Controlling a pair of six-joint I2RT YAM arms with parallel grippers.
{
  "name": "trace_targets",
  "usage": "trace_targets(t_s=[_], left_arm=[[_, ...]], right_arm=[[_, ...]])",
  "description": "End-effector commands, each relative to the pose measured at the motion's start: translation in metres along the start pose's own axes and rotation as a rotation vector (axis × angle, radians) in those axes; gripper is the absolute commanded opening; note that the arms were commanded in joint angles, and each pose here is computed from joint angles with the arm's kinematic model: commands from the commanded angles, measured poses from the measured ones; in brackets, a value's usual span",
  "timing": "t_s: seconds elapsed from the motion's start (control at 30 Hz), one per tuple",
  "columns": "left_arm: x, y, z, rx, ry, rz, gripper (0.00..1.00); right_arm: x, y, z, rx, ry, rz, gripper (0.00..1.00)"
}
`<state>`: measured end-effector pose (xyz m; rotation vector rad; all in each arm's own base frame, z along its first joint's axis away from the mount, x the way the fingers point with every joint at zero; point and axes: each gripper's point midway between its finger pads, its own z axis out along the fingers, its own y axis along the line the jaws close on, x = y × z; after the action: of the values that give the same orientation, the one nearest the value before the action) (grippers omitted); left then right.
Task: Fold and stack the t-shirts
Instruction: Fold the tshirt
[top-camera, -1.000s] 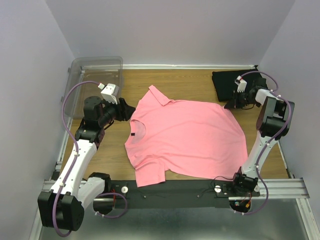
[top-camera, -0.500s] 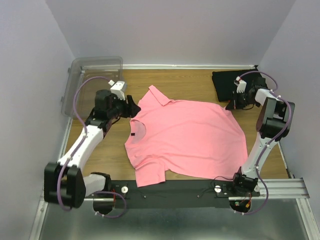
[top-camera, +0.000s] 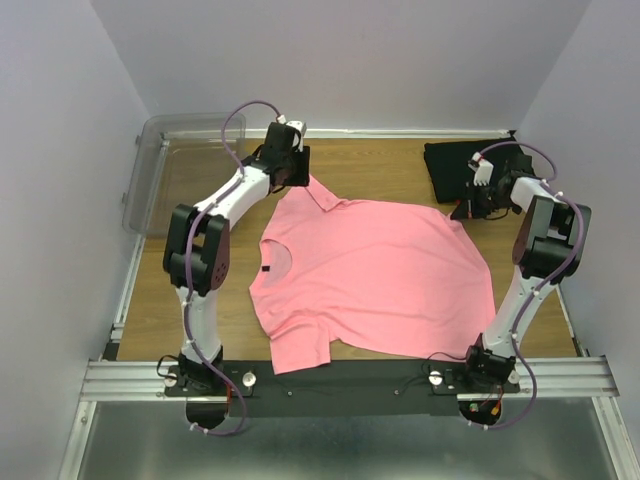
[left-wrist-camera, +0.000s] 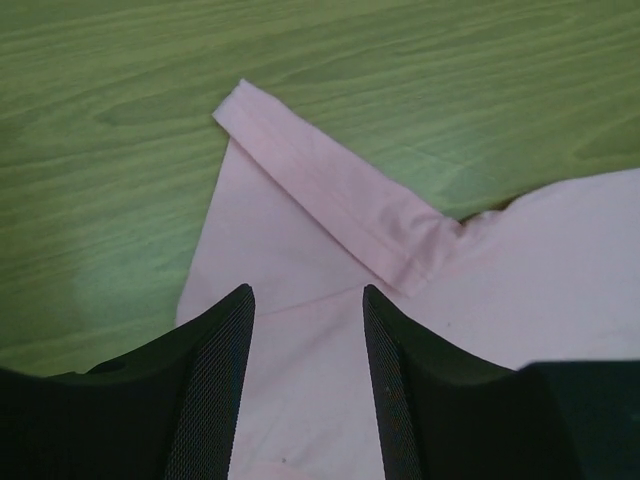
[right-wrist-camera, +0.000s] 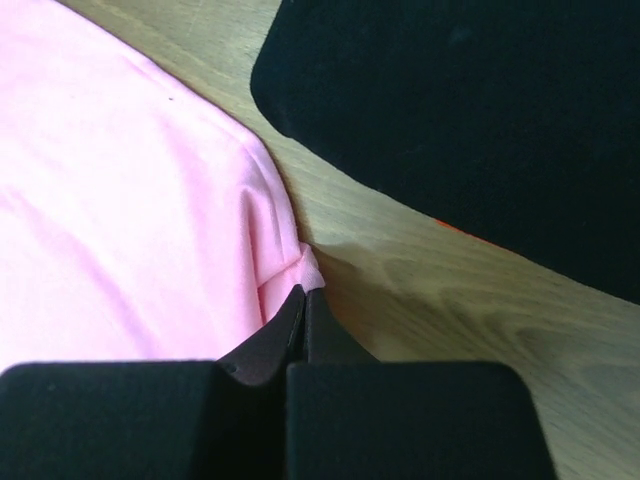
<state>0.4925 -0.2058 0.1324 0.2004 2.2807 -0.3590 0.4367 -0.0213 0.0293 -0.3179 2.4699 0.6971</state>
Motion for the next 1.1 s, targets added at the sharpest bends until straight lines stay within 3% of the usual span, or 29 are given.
trace_targets(t_s=[0.0,0.13,0.4,0.63,1.07], left_arm=[[0.011,0.022,0.033,-0.097,0.069,-0.086,0.55],[-0.008,0.029,0.056,-0.093,0.026,-0.127,0.49],[-0.009,0.045,0.097,-0.054,0.085,-0.112,0.37],[-0.003,0.063,0.111,0.008,0.106,-0.112,0.36],[0.019,0.054,0.135,0.122,0.165,-0.157,0.37]], right_arm=[[-0.007,0.015,-0.009,-0.032,-0.023,-0.022,0.00],[-0.007,0.015,-0.008,-0.035,-0.024,-0.021,0.01],[-0.007,0.014,-0.009,-0.031,-0.023,-0.022,0.01],[-0.005,0.012,-0.007,-0.026,-0.015,-0.017,0.01],[-0.002,0.010,-0.004,-0.022,-0.007,-0.007,0.01]])
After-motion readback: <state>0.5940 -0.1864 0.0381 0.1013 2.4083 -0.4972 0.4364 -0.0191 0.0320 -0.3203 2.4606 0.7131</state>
